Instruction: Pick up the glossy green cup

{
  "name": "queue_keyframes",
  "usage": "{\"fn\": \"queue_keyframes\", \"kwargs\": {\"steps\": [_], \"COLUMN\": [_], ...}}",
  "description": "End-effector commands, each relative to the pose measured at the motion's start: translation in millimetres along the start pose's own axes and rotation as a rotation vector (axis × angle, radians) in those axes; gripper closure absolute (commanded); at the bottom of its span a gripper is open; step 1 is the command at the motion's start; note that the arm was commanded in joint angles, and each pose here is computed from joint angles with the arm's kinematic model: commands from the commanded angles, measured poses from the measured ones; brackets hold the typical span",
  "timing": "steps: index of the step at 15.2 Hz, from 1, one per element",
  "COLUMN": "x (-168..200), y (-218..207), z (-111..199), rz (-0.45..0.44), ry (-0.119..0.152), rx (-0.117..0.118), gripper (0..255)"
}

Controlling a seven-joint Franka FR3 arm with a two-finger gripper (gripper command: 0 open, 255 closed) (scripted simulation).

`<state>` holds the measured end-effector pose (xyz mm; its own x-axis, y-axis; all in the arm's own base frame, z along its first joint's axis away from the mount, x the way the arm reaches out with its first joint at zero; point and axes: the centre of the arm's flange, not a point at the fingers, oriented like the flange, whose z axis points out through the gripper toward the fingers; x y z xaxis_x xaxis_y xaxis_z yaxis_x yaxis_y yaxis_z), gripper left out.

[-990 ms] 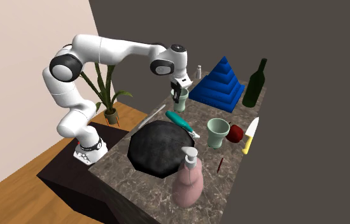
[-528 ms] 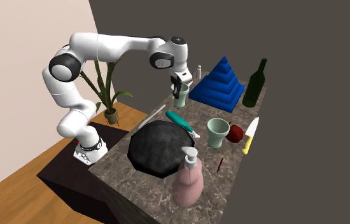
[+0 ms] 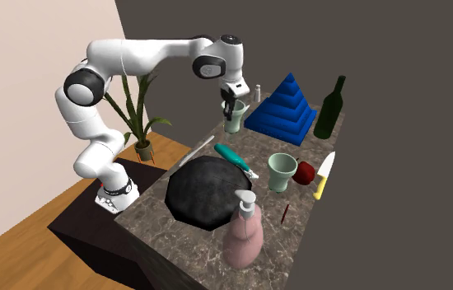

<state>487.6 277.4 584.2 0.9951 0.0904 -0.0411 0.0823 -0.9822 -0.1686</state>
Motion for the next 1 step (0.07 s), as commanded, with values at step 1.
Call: {"fn": "queue_keyframes", "kwargs": {"steps": [1], "x": [0.2], "y": [0.1], "z": [-3.0], "rz": [0.000], "ry": [0.000], "rx": [0.000], "gripper": [255]}}
